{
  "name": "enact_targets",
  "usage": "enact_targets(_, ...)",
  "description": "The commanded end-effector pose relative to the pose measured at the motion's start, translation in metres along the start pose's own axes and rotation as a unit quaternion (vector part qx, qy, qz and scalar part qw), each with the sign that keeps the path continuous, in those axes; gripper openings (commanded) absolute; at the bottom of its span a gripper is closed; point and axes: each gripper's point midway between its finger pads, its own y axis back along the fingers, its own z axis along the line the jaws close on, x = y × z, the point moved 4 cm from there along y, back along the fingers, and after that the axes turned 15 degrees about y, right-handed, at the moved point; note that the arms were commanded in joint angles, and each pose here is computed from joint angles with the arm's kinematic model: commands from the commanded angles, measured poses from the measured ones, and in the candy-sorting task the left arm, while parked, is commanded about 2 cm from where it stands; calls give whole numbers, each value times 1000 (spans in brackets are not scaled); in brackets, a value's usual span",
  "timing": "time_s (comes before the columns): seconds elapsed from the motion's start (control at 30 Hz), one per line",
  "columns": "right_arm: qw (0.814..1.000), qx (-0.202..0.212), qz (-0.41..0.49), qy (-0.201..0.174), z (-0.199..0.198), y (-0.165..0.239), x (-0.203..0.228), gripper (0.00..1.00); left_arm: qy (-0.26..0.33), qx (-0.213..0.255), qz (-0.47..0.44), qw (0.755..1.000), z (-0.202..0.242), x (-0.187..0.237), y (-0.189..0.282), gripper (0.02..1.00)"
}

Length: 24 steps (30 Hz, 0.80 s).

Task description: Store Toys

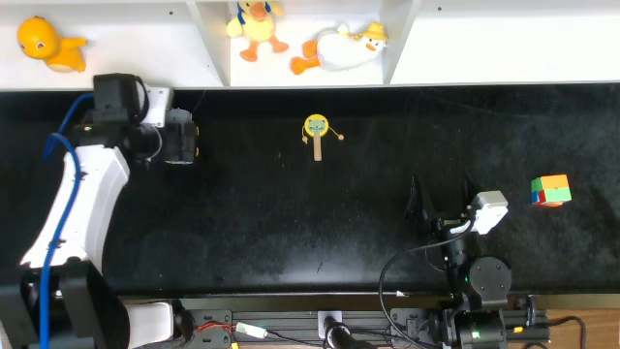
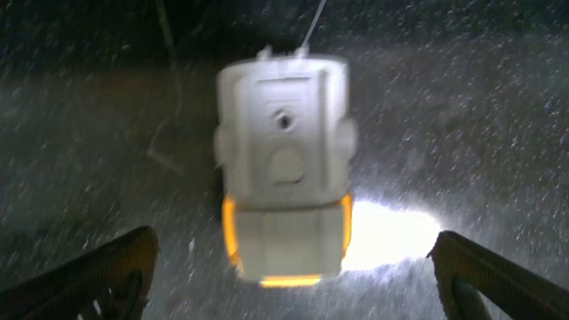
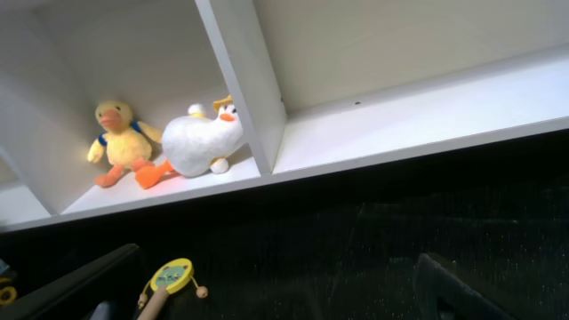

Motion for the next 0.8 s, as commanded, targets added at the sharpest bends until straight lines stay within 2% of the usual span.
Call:
enact_targets(0.03, 1000, 2, -1, -4, 0, 0, 3, 993, 3, -7, -19, 1000, -1, 5, -6, 996)
enact_targets(0.5, 1000, 2, -1, -4, 0, 0, 3, 996, 0, -4, -44, 999, 3, 9, -33, 996)
enact_targets(0.67, 1000, 2, -1, -4, 0, 0, 3, 998, 0, -6, -51, 999, 4, 5, -43, 882)
enact_targets(0.77, 1000, 2, -1, -4, 0, 0, 3, 996, 1, -23, -54, 998, 8, 4, -43, 706)
enact_targets(0.8, 1000, 2, -1, -4, 0, 0, 3, 998, 1, -30, -53, 998, 10, 4, -43, 704)
